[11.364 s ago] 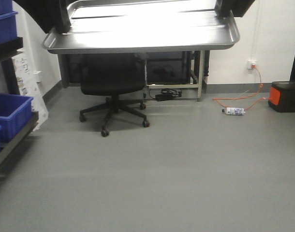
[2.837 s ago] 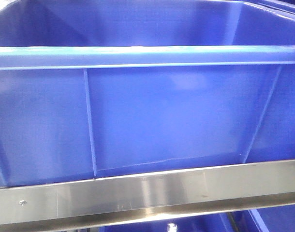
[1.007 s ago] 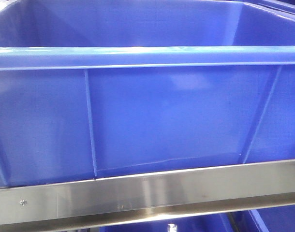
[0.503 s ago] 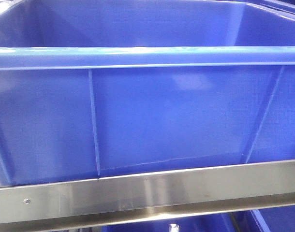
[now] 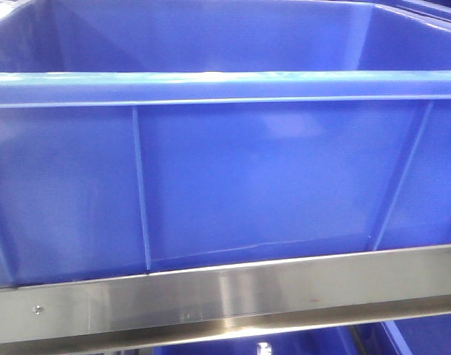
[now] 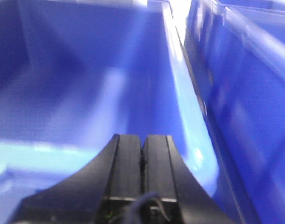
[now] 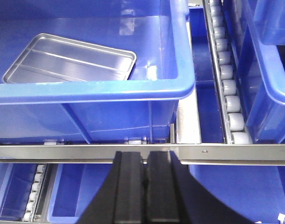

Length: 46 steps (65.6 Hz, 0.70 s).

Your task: Grab silver tray and place in blue box

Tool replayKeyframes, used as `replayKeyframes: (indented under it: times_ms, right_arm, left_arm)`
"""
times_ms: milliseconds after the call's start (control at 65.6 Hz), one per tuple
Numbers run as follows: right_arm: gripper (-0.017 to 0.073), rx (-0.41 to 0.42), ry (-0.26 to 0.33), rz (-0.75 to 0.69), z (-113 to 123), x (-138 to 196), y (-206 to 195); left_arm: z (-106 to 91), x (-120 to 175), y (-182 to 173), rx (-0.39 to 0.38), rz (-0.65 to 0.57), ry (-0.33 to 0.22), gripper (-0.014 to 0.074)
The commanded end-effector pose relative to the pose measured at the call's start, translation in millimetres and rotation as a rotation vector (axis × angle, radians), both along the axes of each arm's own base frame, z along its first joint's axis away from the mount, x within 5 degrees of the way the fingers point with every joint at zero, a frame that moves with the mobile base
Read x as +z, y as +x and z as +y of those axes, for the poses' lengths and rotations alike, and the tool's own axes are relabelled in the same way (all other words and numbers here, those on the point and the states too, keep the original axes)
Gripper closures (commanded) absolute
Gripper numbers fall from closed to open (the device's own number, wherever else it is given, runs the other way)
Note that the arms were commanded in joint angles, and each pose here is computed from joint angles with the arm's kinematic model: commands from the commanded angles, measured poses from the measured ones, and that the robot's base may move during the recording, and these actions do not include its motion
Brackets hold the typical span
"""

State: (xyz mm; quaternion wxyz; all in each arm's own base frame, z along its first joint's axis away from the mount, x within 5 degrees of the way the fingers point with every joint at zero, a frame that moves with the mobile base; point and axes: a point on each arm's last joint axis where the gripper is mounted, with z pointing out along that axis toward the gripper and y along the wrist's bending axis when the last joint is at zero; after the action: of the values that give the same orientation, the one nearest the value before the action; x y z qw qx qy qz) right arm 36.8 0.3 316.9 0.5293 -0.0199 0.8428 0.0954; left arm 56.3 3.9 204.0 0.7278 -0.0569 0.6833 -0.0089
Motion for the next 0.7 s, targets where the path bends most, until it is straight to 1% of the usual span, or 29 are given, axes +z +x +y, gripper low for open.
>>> replayKeyframes:
  times_ms: [0, 686]
  right_arm:
    - [0.0503, 0.009, 0.005, -0.096, 0.9, 13.9, 2.8]
    - [0.0503, 0.009, 0.005, -0.095, 0.8, 13.9, 2.8]
  left_arm:
    - [0.9, 9.4, -2.3, 0.012, -0.111, -0.001, 0.0699]
    - [0.8, 8.8, -2.2, 0.011, -0.103, -0.001, 0.0699]
